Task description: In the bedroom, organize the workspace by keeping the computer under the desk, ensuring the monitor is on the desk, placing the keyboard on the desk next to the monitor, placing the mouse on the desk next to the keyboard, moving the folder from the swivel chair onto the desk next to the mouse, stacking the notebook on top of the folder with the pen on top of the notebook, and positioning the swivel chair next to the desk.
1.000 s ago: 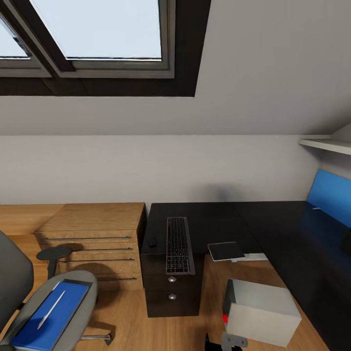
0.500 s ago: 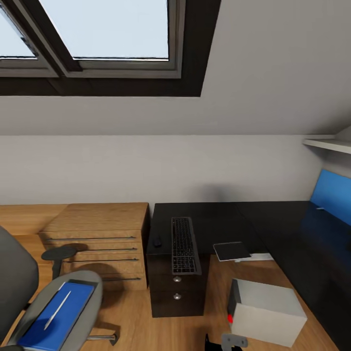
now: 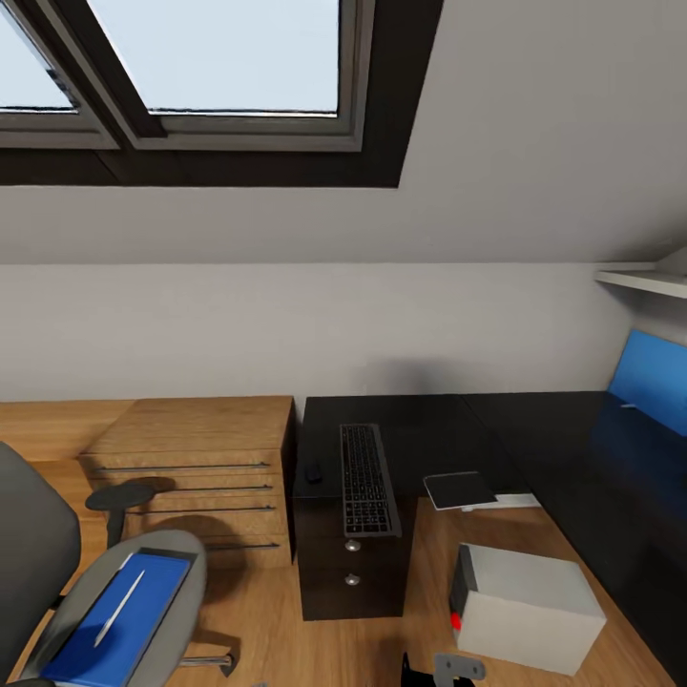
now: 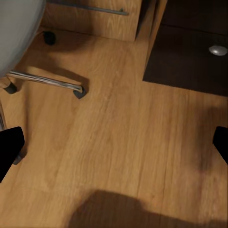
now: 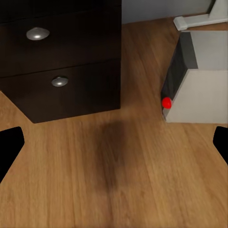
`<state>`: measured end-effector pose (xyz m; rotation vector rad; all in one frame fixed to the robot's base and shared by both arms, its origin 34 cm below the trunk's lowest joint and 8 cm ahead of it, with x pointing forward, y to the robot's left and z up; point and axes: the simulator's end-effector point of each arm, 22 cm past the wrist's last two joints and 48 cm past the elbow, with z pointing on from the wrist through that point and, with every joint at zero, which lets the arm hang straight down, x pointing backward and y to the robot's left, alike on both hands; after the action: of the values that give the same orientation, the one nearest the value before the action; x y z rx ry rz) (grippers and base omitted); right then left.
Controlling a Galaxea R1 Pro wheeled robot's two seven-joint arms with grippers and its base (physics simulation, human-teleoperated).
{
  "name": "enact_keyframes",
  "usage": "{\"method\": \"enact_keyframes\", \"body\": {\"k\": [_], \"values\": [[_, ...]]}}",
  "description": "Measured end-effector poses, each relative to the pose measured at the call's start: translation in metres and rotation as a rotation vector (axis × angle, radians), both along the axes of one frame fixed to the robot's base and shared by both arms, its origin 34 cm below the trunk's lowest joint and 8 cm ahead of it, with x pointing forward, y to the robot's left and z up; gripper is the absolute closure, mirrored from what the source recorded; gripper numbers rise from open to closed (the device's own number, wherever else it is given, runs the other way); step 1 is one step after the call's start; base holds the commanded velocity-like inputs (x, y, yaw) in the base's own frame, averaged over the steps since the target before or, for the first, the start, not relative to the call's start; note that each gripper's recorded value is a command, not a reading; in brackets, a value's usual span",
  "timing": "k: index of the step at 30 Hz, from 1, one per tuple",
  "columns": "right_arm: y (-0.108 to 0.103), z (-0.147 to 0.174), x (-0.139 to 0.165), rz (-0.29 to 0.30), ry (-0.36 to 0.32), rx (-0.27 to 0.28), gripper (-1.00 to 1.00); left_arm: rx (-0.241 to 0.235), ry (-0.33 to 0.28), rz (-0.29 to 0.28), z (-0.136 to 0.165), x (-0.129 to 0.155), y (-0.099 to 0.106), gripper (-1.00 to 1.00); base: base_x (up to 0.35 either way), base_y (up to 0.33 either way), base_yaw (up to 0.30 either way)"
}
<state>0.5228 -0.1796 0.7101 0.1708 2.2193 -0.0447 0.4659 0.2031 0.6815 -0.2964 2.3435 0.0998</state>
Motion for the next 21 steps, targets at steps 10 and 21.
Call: {"method": "enact_keyframes", "body": {"k": [10,21], "values": [[0.0,-0.01,0.003,0.0,0.0,0.0,-1.0,-0.014,-0.011,-0.001,-0.008,0.005,-0.01,-1.0,0.0,0.0,0.0],[0.0,-0.025,0.004,-0.001,0.004,0.0,-1.0,-0.013,-0.006,-0.001,-0.022,0.005,-0.01,-1.0,0.0,0.0,-0.024]]}}
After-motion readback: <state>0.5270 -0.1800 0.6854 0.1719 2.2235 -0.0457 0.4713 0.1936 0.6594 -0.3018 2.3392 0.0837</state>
